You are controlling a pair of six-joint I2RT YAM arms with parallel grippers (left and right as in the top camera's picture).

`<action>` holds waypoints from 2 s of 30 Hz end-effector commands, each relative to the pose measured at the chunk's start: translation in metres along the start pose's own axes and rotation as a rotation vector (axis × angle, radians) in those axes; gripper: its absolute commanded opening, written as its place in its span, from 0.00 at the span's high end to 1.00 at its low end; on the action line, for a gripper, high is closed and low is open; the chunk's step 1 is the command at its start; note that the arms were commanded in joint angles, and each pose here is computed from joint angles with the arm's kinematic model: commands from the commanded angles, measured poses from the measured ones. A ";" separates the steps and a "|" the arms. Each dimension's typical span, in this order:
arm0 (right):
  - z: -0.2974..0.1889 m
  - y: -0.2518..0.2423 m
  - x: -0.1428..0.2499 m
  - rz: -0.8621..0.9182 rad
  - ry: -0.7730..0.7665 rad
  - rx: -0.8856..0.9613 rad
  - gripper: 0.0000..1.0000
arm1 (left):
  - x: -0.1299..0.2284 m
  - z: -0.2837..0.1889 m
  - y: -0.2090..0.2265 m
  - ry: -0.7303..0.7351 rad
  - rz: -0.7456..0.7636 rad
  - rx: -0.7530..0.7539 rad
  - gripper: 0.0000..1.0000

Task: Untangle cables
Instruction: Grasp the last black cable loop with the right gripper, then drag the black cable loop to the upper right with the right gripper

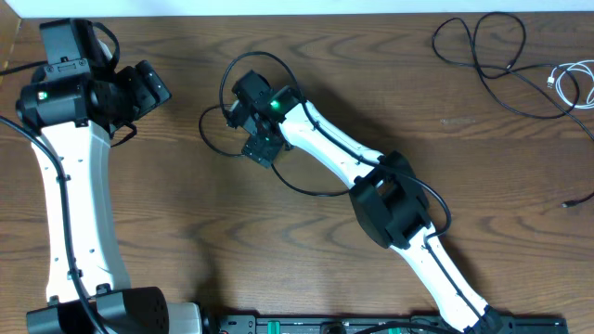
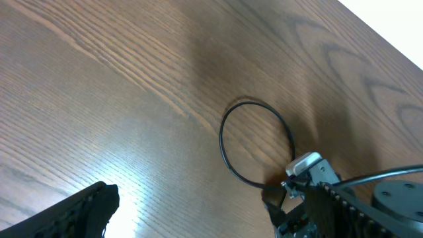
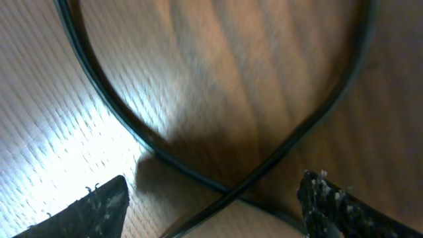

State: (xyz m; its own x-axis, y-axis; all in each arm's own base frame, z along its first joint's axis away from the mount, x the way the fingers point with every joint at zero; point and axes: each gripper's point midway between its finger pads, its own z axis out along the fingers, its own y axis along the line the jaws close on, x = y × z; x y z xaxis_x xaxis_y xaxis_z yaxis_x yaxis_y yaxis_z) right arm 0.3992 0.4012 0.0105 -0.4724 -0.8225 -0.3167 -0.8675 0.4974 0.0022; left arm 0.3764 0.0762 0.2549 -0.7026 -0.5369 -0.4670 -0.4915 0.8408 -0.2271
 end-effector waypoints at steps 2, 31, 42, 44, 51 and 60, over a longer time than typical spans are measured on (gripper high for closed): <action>0.006 0.009 0.005 0.007 0.015 -0.035 0.31 | 0.001 0.003 0.003 0.011 0.007 -0.012 0.04; -0.069 -0.191 0.202 0.837 0.428 0.298 0.99 | 0.001 0.003 0.003 0.011 0.006 -0.012 0.04; -0.145 -0.305 0.423 1.392 0.505 0.352 0.99 | 0.001 0.003 0.003 0.010 0.006 -0.012 0.04; -0.156 -0.316 0.456 1.471 0.487 0.369 0.99 | 0.001 0.003 0.003 0.010 0.006 -0.012 0.04; -0.193 -0.349 0.572 1.725 0.369 0.485 0.99 | 0.001 0.003 0.003 0.010 0.006 -0.012 0.04; -0.244 -0.377 0.618 1.873 0.105 0.514 0.97 | 0.000 0.003 0.002 0.006 0.006 -0.010 0.04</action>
State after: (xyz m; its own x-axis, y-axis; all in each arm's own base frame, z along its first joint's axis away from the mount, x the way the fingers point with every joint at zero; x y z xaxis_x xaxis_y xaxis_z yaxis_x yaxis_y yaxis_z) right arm 0.3726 -0.3562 0.0167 -0.6521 0.7493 -0.1155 0.7573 0.6366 -0.1456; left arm 0.3764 0.0760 0.2549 -0.7028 -0.5366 -0.4670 -0.4911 0.8409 -0.2271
